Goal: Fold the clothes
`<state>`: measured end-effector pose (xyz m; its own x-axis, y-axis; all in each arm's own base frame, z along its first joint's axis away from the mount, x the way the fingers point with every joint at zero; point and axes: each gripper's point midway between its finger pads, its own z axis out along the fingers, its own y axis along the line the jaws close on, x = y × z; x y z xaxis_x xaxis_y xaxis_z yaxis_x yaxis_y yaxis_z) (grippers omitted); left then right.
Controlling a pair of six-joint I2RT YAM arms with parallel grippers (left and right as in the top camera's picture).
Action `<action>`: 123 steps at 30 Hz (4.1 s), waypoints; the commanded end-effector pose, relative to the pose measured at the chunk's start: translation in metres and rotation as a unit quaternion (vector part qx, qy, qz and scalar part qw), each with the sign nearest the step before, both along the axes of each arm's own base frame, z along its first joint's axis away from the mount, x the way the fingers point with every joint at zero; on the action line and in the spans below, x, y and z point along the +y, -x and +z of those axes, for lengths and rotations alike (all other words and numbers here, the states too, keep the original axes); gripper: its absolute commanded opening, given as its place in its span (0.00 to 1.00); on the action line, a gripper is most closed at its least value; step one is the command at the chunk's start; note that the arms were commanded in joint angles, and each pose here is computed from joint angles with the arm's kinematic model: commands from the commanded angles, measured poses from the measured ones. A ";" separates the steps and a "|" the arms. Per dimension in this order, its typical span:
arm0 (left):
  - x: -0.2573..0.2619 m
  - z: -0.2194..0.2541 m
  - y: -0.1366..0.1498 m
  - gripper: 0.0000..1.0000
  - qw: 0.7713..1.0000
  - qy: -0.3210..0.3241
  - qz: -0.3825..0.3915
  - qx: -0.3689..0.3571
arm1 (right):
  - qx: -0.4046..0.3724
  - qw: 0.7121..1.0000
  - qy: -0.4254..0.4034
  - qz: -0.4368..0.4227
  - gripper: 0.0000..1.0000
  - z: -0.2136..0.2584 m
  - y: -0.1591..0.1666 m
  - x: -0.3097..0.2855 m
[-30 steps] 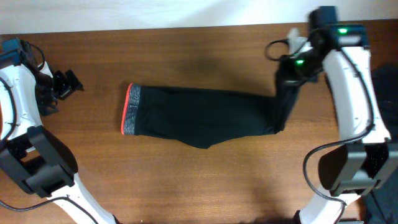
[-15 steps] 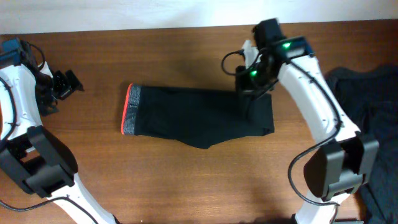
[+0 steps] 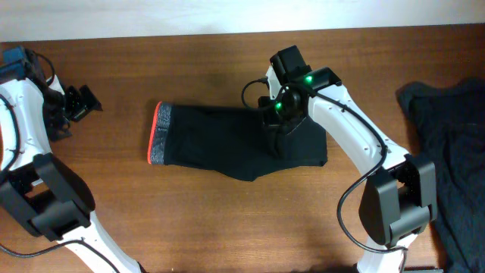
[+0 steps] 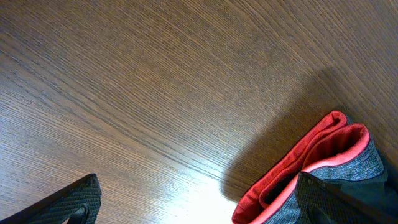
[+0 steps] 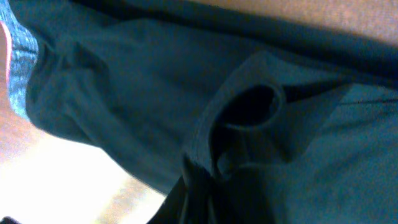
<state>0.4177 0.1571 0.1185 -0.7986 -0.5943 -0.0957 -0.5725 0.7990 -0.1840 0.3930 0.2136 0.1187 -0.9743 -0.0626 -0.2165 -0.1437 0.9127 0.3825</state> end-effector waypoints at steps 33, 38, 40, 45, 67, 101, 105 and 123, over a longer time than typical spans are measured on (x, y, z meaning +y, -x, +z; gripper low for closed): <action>0.003 0.015 -0.002 0.99 1.000 -0.011 -0.003 -0.018 | -0.022 0.994 -0.106 0.004 0.62 0.018 -0.018 0.019; 0.003 0.015 -0.002 0.99 1.000 -0.011 -0.003 -0.018 | 0.025 0.995 -0.084 -0.039 0.57 0.012 -0.015 -0.028; 0.003 0.015 -0.002 0.99 1.000 -0.011 -0.003 -0.018 | 0.036 0.996 -0.060 -0.047 0.57 0.005 -0.011 -0.048; 0.003 0.015 -0.002 0.99 1.000 -0.011 -0.003 -0.018 | 0.046 0.997 -0.026 -0.050 0.56 -0.002 -0.008 -0.094; 0.003 0.015 -0.002 0.99 1.000 -0.011 -0.003 -0.018 | 0.061 0.994 0.007 -0.092 0.51 -0.094 0.017 -0.172; 0.003 0.015 -0.002 0.99 1.000 -0.011 -0.003 -0.018 | 0.038 0.992 -0.025 -0.118 0.04 -0.096 0.009 -0.190; 0.003 0.015 -0.002 0.99 1.000 -0.011 -0.003 -0.018 | 0.049 0.988 -0.024 -0.146 0.04 -0.081 0.010 -0.223; 0.003 0.015 -0.002 0.99 1.000 -0.011 -0.003 -0.018 | 0.036 0.979 -0.021 -0.202 0.04 0.040 0.001 -0.291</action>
